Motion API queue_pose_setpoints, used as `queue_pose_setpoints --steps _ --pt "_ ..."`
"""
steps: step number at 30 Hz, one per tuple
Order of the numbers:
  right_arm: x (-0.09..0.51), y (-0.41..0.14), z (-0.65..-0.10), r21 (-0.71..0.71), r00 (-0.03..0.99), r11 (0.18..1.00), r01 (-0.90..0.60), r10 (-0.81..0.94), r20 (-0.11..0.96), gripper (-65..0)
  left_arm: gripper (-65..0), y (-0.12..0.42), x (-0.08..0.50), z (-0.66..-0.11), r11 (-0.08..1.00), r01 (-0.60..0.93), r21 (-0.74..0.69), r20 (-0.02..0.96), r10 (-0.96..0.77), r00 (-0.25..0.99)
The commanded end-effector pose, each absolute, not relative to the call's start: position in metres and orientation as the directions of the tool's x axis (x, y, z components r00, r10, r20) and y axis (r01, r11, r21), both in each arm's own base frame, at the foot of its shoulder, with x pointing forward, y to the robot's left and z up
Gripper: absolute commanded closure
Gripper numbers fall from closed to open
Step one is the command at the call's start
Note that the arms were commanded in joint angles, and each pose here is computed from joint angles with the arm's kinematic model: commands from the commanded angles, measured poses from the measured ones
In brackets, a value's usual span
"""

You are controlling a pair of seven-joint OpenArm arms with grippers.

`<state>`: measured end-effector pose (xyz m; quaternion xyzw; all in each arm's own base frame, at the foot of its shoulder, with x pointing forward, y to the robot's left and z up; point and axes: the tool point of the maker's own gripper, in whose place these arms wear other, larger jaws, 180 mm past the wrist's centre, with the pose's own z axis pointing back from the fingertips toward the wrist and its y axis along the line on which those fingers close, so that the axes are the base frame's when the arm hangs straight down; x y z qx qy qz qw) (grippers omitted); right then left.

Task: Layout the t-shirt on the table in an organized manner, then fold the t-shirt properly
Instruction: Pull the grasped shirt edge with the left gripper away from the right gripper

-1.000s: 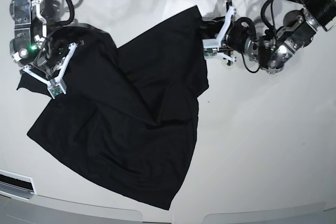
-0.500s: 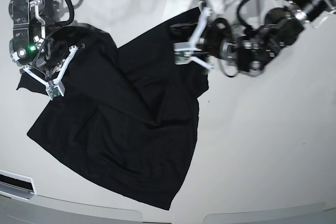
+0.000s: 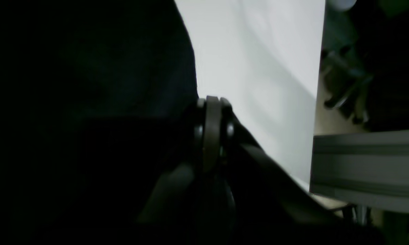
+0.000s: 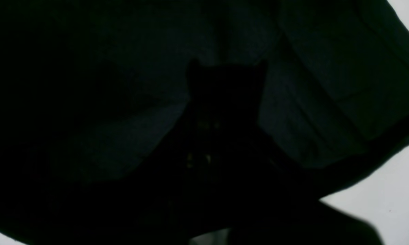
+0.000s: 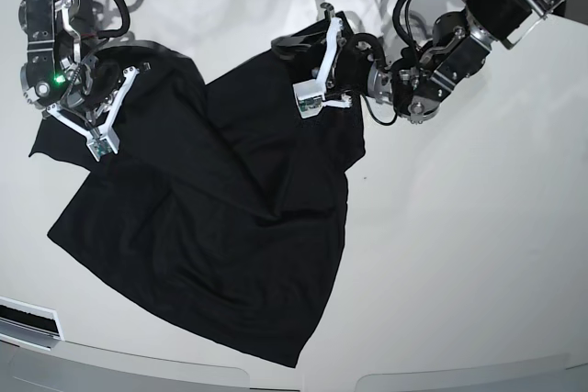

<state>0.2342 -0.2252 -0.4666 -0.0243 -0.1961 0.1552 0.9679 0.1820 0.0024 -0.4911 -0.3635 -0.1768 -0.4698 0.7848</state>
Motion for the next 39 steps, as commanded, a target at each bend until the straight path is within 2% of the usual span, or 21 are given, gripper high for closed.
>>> queue_pose_setpoints --steps 1,7,13,15,19,26,30,33,34,37,38,39 --pt "0.239 -0.238 -0.461 -0.155 0.877 0.950 -0.271 0.310 0.367 0.0 0.0 0.078 0.171 -0.530 0.317 0.901 -0.296 0.388 -0.822 0.416" --pt "0.238 -0.285 -0.453 -0.353 0.916 0.930 -0.098 0.223 0.333 0.0 0.0 0.151 0.174 -0.532 0.397 0.881 -0.258 0.324 -0.824 0.466" --pt "0.232 -0.309 -0.445 -0.455 0.935 0.890 -0.005 0.166 0.315 0.0 0.0 0.203 0.175 -0.526 0.438 0.872 -0.219 0.257 -0.836 0.484" --pt "0.229 -0.310 -0.445 -0.455 0.941 0.891 -0.008 0.160 0.298 0.0 0.0 0.206 0.177 -0.518 0.458 0.859 -0.228 0.270 -0.818 0.508" --pt "0.234 -0.301 -0.446 -0.389 0.931 0.920 -0.059 0.191 0.311 0.0 0.0 0.170 0.189 -0.478 0.450 0.846 -0.286 0.386 -0.754 0.532" --pt "0.236 -0.293 -0.448 -0.351 0.923 0.931 -0.095 0.215 0.319 0.0 0.0 0.086 0.213 -0.394 0.275 0.936 -0.221 0.620 -0.701 0.352" --pt "0.239 -0.282 -0.450 -0.301 0.913 0.943 -0.142 0.243 0.329 0.0 0.0 0.057 0.216 -0.405 0.257 0.944 -0.207 0.643 -0.691 0.329" --pt "0.239 -0.268 -0.453 -0.239 0.904 0.953 -0.185 0.261 0.340 0.0 0.0 0.045 0.222 -0.435 0.308 0.926 -0.218 0.623 -0.686 0.375" --pt "0.239 -0.266 -0.453 -0.230 0.903 0.955 -0.186 0.259 0.342 -0.8 -1.9 0.042 0.223 -0.446 0.328 0.917 -0.229 0.617 -0.679 0.397" --pt "0.239 -0.264 -0.454 -0.220 0.903 0.957 -0.188 0.256 0.344 -19.0 -27.4 0.042 0.217 -0.476 0.363 0.891 -0.273 0.575 -0.681 0.454" --pt "0.239 -0.264 -0.454 -0.220 0.903 0.957 -0.188 0.257 0.343 -24.4 -33.6 0.044 0.214 -0.485 0.376 0.882 -0.285 0.557 -0.683 0.472" --pt "0.239 -0.264 -0.454 -0.221 0.904 0.957 -0.188 0.257 0.343 -28.5 -35.4 0.047 0.212 -0.493 0.390 0.872 -0.295 0.540 -0.685 0.489"
